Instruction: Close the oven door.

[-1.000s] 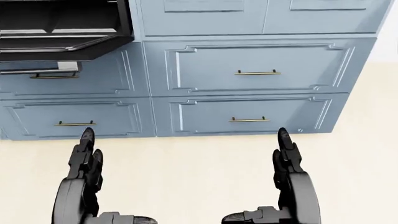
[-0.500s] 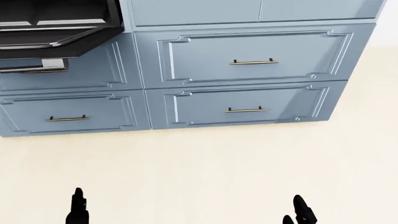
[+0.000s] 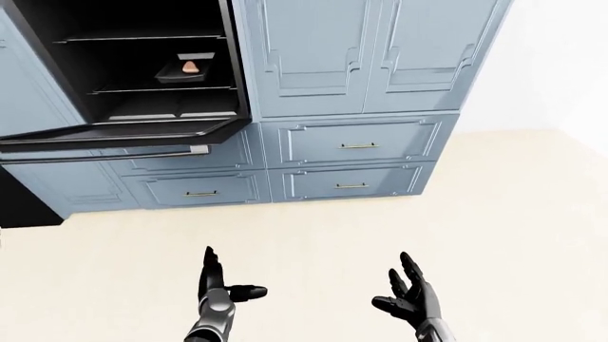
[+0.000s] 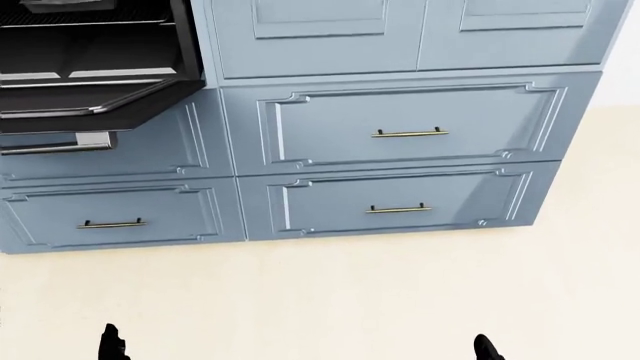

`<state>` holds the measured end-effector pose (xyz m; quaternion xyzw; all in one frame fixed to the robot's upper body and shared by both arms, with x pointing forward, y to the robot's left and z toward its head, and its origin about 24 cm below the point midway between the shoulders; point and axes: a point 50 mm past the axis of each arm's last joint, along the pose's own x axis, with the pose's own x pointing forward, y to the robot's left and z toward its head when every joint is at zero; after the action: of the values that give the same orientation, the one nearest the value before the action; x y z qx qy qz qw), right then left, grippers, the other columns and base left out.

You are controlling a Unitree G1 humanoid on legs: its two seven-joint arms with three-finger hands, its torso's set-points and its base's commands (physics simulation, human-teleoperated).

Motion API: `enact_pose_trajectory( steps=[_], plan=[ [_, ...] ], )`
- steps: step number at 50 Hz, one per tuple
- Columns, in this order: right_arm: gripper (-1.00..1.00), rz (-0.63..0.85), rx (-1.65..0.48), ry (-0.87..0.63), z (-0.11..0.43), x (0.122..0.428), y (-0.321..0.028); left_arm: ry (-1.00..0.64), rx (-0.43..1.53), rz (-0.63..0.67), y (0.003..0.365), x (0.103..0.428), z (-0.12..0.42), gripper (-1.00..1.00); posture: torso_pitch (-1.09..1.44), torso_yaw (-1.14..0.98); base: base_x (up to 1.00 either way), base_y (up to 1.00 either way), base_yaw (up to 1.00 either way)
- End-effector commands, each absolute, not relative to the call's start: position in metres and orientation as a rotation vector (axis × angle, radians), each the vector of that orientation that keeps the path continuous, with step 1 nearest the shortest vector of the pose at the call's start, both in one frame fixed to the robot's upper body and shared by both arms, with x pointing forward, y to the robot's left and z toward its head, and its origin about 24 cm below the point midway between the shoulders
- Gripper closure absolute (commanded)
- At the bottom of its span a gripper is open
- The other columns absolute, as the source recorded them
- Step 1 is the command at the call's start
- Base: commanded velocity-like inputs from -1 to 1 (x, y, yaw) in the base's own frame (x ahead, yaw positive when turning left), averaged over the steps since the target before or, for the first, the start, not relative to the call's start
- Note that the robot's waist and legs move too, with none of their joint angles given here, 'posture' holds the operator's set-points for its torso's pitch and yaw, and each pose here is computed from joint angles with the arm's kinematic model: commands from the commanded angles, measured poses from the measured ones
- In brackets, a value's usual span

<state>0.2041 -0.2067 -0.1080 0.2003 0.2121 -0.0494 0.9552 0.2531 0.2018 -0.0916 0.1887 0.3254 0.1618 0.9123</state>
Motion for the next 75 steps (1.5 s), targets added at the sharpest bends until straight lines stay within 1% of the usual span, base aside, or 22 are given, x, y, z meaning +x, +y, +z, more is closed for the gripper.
enact_pose_trajectory(
  steps=[1, 40, 49, 68, 70, 72, 74, 75],
  plan=[
    [-1.00, -0.096, 0.387, 0.367, -0.0986, 0.2144, -0.2126, 0.589, 0.391, 0.339, 0.2015, 0.2684, -0.0785, -1.00, 0.00, 0.00, 0.23, 0.00, 0.00],
    [-1.00, -0.081, 0.404, 0.381, -0.0997, 0.2148, -0.2104, 0.590, 0.393, 0.339, 0.2027, 0.2696, -0.0775, -1.00, 0.00, 0.00, 0.34, 0.00, 0.00],
    [-1.00, -0.079, 0.439, 0.402, -0.1036, 0.2102, -0.2091, 0.626, 0.407, 0.349, 0.2053, 0.2655, -0.0811, -1.00, 0.00, 0.00, 0.35, 0.00, 0.00],
    [-1.00, -0.081, 0.444, 0.403, -0.1039, 0.2099, -0.2090, 0.628, 0.402, 0.355, 0.2067, 0.2661, -0.0804, -1.00, 0.00, 0.00, 0.34, 0.00, 0.00],
    [-1.00, -0.089, 0.440, 0.398, -0.1033, 0.2102, -0.2101, 0.628, 0.402, 0.355, 0.2066, 0.2660, -0.0805, -1.00, 0.00, 0.00, 0.17, 0.00, 0.00],
    [-1.00, -0.088, 0.512, 0.348, -0.1019, 0.2085, -0.2121, 0.627, 0.406, 0.351, 0.2057, 0.2655, -0.0810, -1.00, 0.00, 0.00, 0.00, 0.00, 0.00],
    [-1.00, -0.041, 0.572, 0.277, -0.0977, 0.2098, -0.2107, 0.626, 0.405, 0.353, 0.2062, 0.2659, -0.0806, -1.00, 0.00, 0.00, 0.00, 0.00, 0.00],
    [-1.00, -0.049, 0.566, 0.279, -0.0975, 0.2105, -0.2114, 0.626, 0.404, 0.354, 0.2063, 0.2659, -0.0806, -1.00, 0.00, 0.00, 0.00, 0.00, 0.00]
  ],
)
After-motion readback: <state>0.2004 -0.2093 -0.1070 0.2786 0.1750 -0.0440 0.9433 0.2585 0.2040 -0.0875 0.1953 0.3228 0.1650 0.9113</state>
